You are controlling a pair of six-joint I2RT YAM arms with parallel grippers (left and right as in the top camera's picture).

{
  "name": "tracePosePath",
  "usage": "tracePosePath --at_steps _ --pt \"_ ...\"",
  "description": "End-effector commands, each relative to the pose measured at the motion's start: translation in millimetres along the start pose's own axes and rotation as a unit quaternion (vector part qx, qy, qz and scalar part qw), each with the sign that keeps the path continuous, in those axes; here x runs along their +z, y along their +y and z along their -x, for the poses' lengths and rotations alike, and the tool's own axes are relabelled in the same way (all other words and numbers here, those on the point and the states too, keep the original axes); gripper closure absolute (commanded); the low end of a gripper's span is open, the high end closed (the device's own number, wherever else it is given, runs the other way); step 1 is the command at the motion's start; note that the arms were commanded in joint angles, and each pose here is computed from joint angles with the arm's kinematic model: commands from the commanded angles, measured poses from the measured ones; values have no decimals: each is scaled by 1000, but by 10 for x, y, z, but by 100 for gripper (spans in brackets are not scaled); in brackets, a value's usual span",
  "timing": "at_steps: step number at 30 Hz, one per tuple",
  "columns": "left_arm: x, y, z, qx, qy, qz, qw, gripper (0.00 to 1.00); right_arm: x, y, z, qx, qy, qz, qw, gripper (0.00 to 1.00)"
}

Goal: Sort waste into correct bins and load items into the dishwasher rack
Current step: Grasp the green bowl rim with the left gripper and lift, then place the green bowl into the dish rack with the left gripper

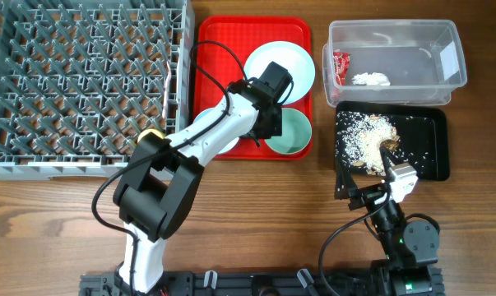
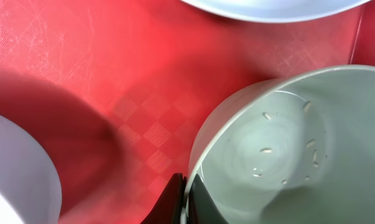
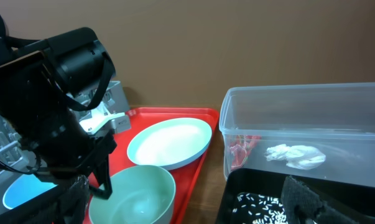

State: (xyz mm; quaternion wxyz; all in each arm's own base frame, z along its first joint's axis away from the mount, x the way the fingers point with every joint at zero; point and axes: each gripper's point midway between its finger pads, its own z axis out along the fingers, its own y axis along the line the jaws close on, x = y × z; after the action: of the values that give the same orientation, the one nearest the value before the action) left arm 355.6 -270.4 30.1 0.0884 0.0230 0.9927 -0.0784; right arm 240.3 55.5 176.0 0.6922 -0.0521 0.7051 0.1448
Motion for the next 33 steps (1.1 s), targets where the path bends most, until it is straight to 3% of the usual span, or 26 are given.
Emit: tracePosePath --at_steps 1,6,8,11,14,16,21,25,29,33 --pt "-155 53 34 10 -5 10 1000 96 -7 -37 28 -6 -8 -11 1000 0" --pt "-818 58 279 2 -48 2 999 96 -7 -37 28 -6 -8 -11 1000 0" --pt "-1213 221 445 8 -90 37 995 96 -7 -37 28 -6 -8 -11 1000 0" --pt "-1715 647 632 3 -154 140 978 96 -7 -37 28 -6 -8 -11 1000 0" --pt "-2122 1149 720 -8 -201 270 942 96 -7 -37 28 -6 -8 -11 1000 0" --pt "-2373 1539 710 -9 -212 373 903 96 -7 -37 28 -6 -8 -11 1000 0" --pt "-2590 2016 714 -49 -214 452 864 96 -7 -37 26 -6 -8 -11 1000 0" --pt "-2593 2284 724 -64 -196 485 850 96 -7 -38 24 -6 -7 -11 1000 0" --pt "-2575 2553 731 -60 -171 541 821 96 -7 -39 23 -5 -7 -11 1000 0" --pt "-2371 2662 725 -62 -158 561 810 96 -7 -38 23 -5 -7 -11 1000 0"
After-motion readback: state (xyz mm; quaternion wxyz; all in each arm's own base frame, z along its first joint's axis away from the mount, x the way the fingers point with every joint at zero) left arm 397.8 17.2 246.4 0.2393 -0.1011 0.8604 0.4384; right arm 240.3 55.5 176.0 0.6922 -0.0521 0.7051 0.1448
